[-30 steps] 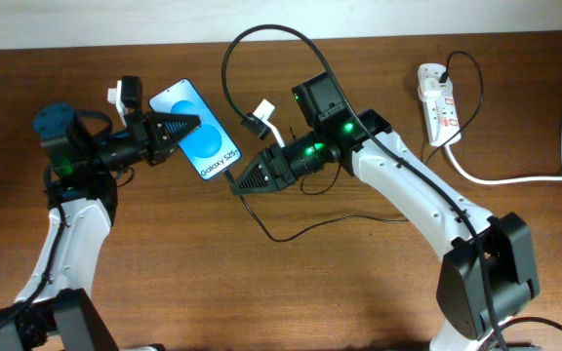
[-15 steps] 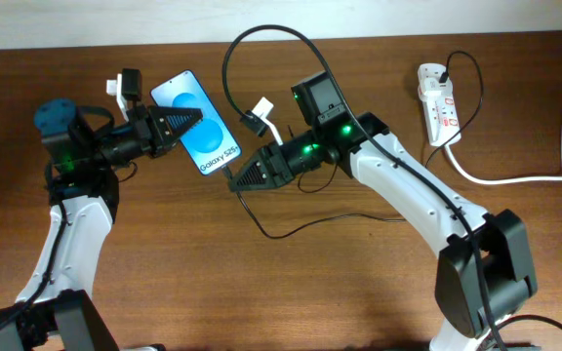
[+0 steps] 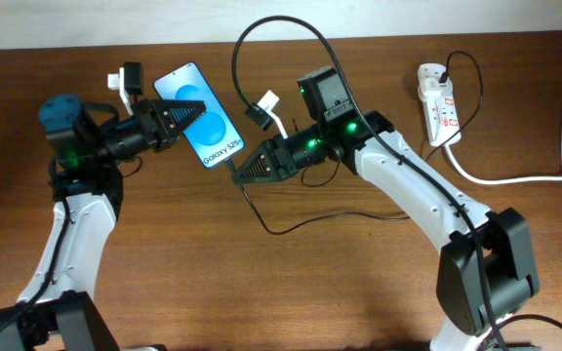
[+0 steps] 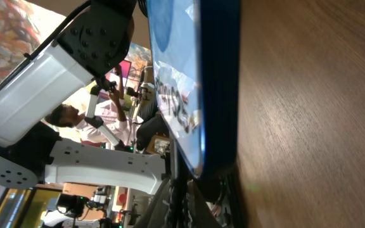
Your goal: Plug charger to phone and switch on socket
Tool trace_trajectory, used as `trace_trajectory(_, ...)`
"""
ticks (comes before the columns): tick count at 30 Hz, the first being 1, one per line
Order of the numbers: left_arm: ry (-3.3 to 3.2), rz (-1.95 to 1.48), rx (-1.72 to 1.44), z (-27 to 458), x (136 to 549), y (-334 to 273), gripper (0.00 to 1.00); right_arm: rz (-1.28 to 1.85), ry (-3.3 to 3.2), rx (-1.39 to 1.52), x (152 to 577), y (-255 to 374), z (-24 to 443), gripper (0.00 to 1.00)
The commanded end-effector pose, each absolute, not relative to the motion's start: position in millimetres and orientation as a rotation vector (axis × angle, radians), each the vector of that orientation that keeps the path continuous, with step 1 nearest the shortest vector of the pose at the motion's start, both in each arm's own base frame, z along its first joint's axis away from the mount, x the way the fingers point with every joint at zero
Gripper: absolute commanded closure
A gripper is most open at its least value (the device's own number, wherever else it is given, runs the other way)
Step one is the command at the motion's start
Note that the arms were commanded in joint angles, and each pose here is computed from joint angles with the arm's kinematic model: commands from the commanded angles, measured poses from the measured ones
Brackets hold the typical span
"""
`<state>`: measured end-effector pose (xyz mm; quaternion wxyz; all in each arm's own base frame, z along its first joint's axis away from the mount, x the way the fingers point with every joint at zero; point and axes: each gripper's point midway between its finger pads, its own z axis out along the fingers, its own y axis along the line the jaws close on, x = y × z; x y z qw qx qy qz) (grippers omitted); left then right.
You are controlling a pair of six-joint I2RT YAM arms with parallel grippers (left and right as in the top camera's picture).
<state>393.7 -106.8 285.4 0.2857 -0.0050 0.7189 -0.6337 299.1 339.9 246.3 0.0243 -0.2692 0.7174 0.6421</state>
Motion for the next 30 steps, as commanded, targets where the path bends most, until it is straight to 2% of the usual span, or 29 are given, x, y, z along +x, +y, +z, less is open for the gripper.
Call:
trace_trajectory(1,2.007,-1.992,0.335,279,328,-157,1.0,1.903,2.144,-0.841,321,336,262,0.95)
trace_trajectory(8,1.997,-1.966,0.29,279,334,-143,1.0,1.919,2.188,-0.814,318,335,258,0.81)
trace_trajectory(14,1.995,-1.962,0.293,279,334,-143,1.0,1.934,2.236,-0.787,313,333,254,0.83)
trace_trajectory(15,1.994,-1.96,0.292,279,335,-143,1.0,1.933,2.238,-0.793,312,333,253,0.8)
trace_trajectory(16,1.991,-1.95,0.286,279,337,-143,1.0,1.936,2.253,-0.785,310,332,252,0.67)
trace_trajectory(17,1.986,-1.935,0.28,279,339,-142,1.0,1.94,2.265,-0.777,309,331,251,0.62)
trace_trajectory(21,1.97,-1.883,0.224,279,349,-130,1.0,1.948,2.278,-0.766,308,330,250,0.54)
trace_trajectory(23,1.963,-1.862,0.194,279,353,-122,1.0,1.976,2.254,-0.787,305,330,254,0.46)
trace_trajectory(25,1.942,-1.81,0.154,280,362,-110,1.0,2.018,2.214,-0.82,301,330,259,0.32)
trace_trajectory(28,1.924,-1.784,0.166,283,364,-106,1.0,2.023,2.208,-0.827,300,330,259,0.31)
trace_trajectory(30,1.924,-1.785,0.167,283,364,-106,1.0,2.024,2.207,-0.828,300,330,260,0.34)
